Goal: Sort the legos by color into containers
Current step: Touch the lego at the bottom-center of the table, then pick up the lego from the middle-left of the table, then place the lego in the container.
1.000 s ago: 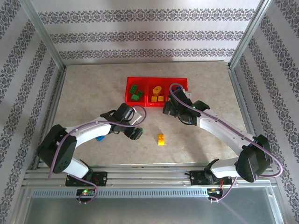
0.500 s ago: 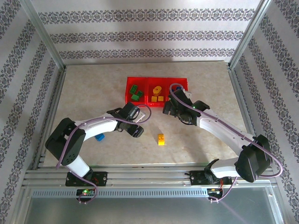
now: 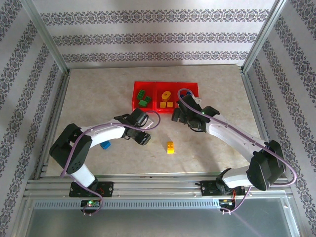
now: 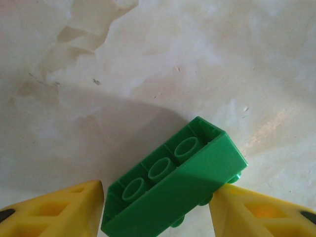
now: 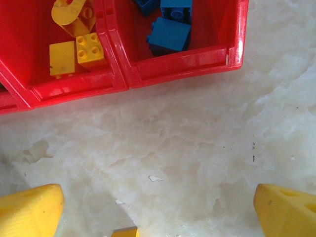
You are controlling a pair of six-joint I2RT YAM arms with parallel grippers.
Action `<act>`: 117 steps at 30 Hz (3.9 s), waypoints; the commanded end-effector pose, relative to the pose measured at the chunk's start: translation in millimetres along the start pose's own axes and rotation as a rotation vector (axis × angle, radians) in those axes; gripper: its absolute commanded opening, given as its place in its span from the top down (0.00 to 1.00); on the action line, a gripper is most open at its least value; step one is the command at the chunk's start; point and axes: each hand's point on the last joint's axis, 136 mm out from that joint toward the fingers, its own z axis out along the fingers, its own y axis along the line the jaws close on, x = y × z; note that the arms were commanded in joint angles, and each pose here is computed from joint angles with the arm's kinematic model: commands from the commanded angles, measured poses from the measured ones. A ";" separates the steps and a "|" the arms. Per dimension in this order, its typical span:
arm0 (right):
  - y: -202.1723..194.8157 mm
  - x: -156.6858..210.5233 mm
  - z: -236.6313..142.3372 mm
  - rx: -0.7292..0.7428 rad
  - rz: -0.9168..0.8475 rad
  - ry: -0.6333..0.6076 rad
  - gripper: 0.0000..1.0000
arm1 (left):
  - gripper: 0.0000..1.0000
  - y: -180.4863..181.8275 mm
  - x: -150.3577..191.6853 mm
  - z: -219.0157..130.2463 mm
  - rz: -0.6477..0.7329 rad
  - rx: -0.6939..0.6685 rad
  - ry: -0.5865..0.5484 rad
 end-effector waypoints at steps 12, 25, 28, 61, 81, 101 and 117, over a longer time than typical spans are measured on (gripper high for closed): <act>0.1 -7.8 0.2 0.003 0.014 -0.011 0.02 | 0.52 -16.2 3.1 3.3 0.001 0.027 0.049; -1.4 -7.3 1.4 0.004 0.015 -0.010 0.02 | 0.43 -22.2 -3.5 -3.8 -0.003 0.044 0.030; -1.4 -6.9 1.7 0.004 0.014 -0.009 0.02 | 0.36 -29.1 -5.0 -6.9 0.011 0.073 0.028; -6.3 -5.2 4.8 0.009 0.021 -0.006 0.02 | 0.60 -19.6 -12.1 10.6 0.039 -0.056 0.081; -11.0 -3.3 2.0 0.004 0.031 -0.027 0.02 | 0.73 24.5 -94.1 -51.8 -0.151 -0.254 -0.162; -16.5 14.9 -2.8 -0.013 0.031 -0.015 0.02 | 0.72 129.8 -185.9 -50.0 -0.465 -0.314 -0.265; -9.5 70.2 5.4 0.008 -0.052 0.103 0.02 | 0.68 153.5 -198.4 -7.9 -0.576 -0.274 -0.253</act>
